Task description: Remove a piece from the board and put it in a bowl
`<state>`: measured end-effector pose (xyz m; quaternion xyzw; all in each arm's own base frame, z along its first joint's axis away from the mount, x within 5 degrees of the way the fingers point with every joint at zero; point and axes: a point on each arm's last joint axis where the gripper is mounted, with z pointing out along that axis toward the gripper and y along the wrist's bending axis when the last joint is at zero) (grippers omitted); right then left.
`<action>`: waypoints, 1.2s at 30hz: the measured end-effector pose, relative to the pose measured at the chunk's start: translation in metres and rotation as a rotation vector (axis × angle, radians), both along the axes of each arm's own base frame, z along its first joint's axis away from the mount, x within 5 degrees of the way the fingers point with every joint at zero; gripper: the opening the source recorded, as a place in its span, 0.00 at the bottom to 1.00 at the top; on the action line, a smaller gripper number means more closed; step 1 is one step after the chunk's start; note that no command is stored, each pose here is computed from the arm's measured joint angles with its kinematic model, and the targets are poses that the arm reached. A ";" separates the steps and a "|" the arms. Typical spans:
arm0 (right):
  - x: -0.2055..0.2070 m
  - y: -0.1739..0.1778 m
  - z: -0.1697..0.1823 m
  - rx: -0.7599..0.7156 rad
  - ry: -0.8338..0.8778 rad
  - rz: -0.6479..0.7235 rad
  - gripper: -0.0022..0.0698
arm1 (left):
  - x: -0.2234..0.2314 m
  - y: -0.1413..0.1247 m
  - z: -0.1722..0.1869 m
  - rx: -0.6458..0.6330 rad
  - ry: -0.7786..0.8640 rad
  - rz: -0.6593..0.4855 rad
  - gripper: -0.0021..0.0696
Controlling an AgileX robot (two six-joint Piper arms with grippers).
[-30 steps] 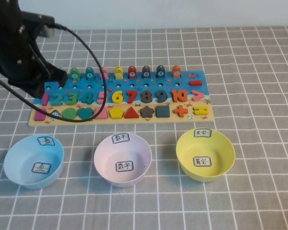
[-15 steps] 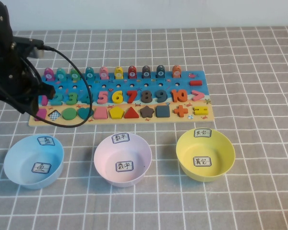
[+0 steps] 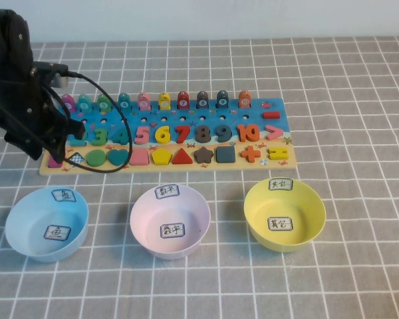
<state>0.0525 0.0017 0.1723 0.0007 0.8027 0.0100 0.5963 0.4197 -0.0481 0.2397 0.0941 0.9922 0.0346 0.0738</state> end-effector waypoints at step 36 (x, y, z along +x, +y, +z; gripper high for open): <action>0.000 0.000 0.000 0.000 0.000 0.000 0.00 | 0.035 0.010 -0.025 0.000 -0.049 0.024 0.56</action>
